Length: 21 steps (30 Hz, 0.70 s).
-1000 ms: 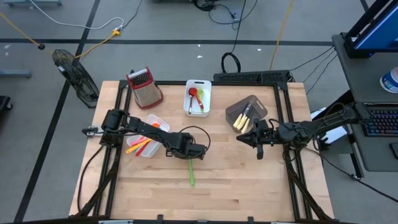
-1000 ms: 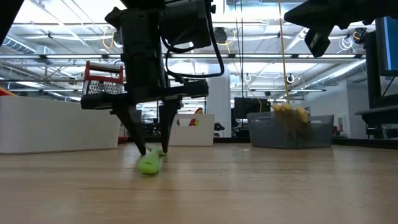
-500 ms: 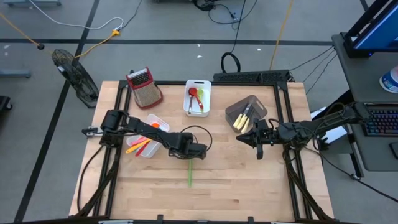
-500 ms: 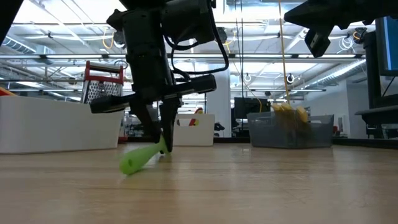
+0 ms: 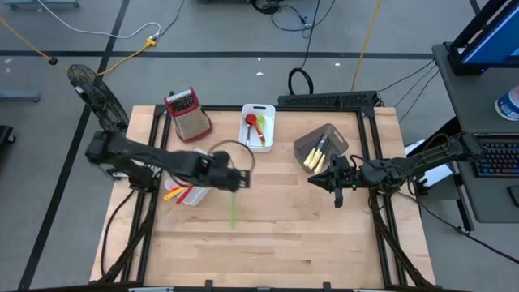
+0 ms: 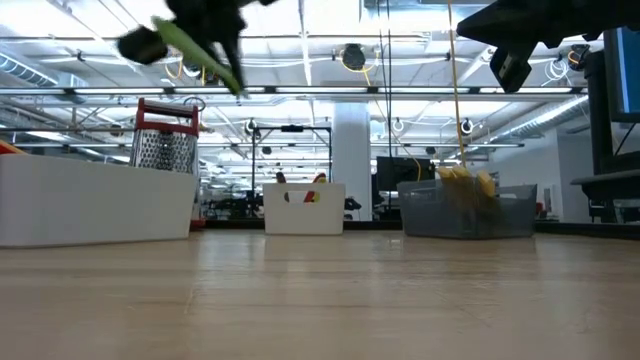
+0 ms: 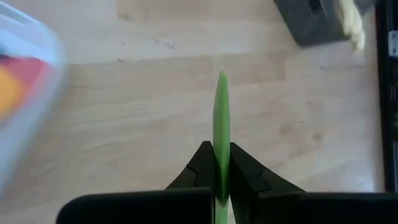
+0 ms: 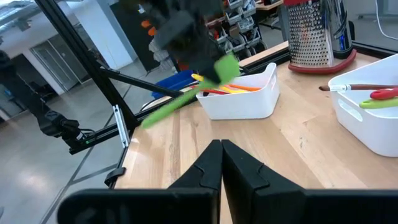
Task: Pick & Place Kitchen Items
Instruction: Put the green spatula into the bottom white bin
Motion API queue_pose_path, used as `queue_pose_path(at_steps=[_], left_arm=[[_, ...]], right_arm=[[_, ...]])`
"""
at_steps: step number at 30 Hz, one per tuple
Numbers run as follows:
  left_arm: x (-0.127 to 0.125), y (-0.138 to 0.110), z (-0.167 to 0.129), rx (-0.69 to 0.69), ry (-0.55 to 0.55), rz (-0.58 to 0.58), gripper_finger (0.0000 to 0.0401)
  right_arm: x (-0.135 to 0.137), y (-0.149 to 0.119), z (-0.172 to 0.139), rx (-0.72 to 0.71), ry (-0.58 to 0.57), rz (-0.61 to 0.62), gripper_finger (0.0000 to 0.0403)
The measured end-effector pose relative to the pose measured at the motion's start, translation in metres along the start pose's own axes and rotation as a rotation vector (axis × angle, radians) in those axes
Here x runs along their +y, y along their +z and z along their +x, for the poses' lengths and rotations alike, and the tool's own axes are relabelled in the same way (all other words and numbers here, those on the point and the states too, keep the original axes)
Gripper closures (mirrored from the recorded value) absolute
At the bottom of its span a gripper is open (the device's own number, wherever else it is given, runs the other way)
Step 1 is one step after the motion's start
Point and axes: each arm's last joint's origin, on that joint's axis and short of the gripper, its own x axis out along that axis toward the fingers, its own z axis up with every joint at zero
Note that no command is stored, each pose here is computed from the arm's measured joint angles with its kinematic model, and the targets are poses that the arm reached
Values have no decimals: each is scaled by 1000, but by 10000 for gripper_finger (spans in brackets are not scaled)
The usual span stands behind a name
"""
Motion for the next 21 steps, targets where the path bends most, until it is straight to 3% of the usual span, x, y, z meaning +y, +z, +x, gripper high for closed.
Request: queue_pose_path(at_steps=[6, 9, 14, 21], left_arm=[[41, 29, -50, -13, 171, -41, 393], [59, 42, -63, 47, 291, -57, 393], [72, 57, -61, 158, 432, -27, 393], [71, 76, -36, 296, 518, 89, 393]], right_arm=[[0, 0, 0, 1, 0, -2, 399], [0, 0, 0, 1, 0, -2, 399], [0, 0, 0, 1, -2, -6, 399], [0, 0, 0, 1, -3, -6, 399]])
